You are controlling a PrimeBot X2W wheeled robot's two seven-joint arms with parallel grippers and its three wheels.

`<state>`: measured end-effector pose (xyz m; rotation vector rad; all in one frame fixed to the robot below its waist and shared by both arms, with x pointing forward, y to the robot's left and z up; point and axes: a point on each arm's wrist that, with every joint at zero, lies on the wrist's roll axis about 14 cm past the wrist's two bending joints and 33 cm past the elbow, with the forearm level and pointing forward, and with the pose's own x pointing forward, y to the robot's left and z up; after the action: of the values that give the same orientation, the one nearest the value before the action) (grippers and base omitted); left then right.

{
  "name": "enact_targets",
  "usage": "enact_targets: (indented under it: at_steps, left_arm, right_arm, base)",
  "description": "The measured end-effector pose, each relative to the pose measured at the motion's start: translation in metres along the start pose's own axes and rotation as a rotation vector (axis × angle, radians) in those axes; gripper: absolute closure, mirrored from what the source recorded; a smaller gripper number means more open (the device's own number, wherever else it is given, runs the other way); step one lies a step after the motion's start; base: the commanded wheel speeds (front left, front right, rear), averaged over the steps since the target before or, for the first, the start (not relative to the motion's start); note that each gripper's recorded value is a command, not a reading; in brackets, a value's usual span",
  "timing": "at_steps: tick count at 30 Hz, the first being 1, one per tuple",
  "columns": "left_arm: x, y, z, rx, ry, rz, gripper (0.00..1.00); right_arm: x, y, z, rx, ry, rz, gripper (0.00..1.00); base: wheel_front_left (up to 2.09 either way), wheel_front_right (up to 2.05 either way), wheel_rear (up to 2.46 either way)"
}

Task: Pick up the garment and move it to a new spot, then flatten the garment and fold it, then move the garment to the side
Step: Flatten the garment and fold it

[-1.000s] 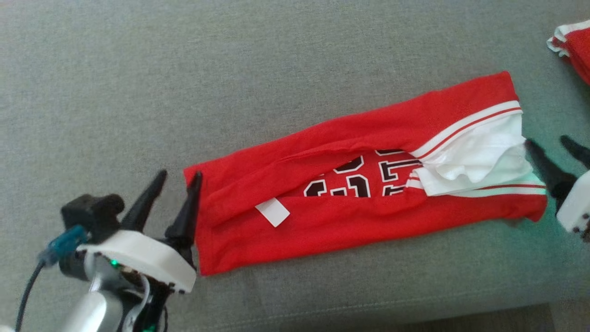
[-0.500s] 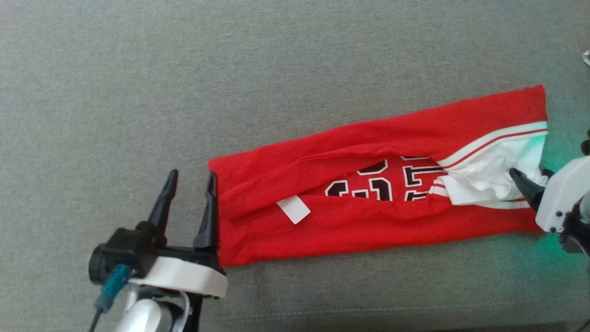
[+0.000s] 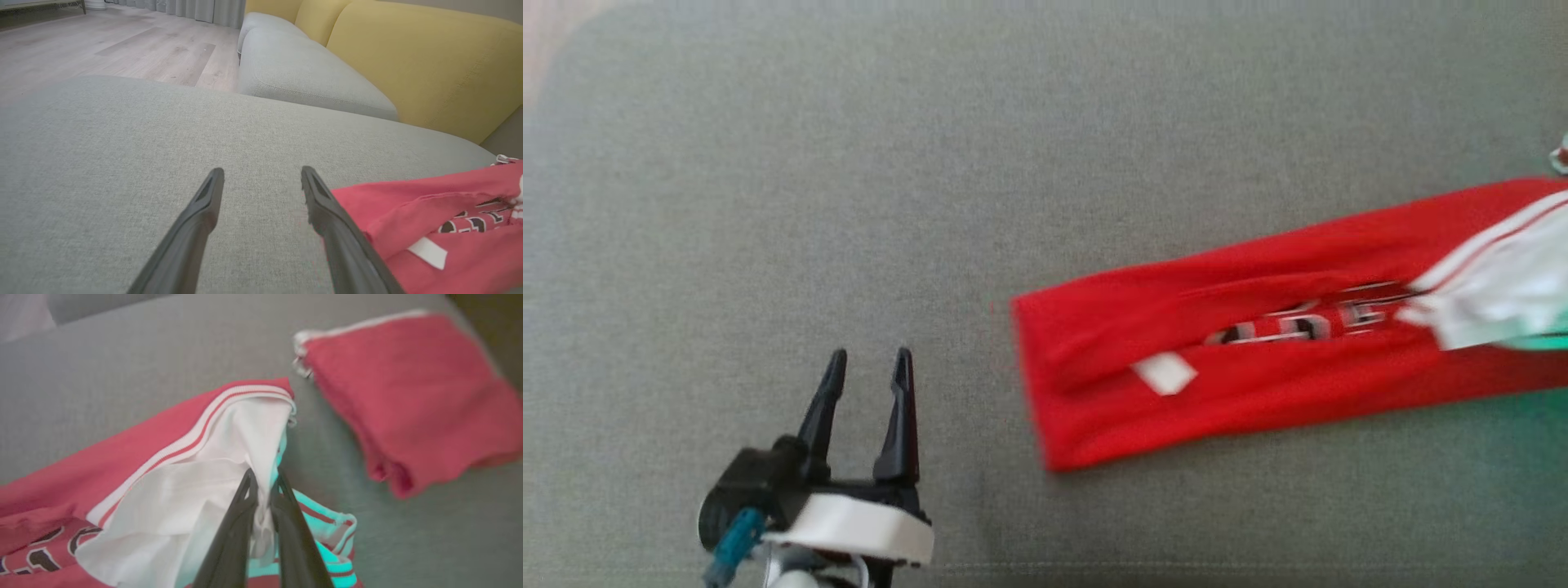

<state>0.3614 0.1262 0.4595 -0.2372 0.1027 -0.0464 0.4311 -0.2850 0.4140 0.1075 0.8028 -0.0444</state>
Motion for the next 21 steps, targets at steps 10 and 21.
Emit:
enact_targets:
  at_steps: [10,21]
  left_arm:
    - [-0.023,0.006,-0.003,-0.01,0.006,0.014,0.0]
    - [-0.024,0.012,-0.003,0.0,0.004,0.038,0.0]
  right_arm:
    - [-0.046,0.041,0.057,-0.17,-0.193,0.117,1.0]
    - [-0.049,0.204,-0.048,-0.312,0.026,0.538,1.0]
  base:
    - [0.0,0.0,0.0]
    - [0.0,0.0,0.0]
